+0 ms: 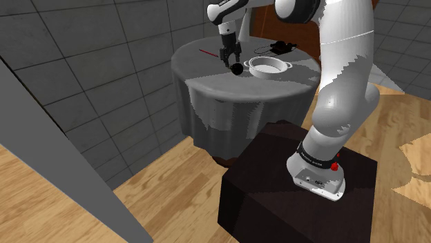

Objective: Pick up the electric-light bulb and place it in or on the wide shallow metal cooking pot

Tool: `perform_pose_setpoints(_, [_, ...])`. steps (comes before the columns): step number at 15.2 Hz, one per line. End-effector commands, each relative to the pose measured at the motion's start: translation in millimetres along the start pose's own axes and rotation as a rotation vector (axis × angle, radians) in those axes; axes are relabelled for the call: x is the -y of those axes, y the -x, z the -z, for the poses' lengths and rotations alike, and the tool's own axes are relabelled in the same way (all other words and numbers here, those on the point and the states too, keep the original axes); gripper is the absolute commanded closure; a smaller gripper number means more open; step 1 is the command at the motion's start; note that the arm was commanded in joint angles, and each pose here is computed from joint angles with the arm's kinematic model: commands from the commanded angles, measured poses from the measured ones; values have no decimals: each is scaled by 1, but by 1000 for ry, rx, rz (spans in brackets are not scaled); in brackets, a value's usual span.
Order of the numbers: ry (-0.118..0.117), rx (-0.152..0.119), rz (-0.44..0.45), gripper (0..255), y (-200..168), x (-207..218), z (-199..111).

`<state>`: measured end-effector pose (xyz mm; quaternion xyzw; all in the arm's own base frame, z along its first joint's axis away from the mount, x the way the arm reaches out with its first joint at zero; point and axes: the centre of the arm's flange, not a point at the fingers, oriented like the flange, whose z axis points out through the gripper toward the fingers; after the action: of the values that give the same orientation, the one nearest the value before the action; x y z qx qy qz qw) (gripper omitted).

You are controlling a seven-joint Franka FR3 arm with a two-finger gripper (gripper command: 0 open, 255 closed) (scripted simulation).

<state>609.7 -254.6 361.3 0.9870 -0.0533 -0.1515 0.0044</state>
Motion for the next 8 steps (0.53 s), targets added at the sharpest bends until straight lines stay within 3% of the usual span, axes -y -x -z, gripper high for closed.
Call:
perform_pose_setpoints(1, [0, 1, 0, 0, 0, 0, -10])
perform_pose_setpoints(8, [0, 1, 0, 0, 0, 0, -19])
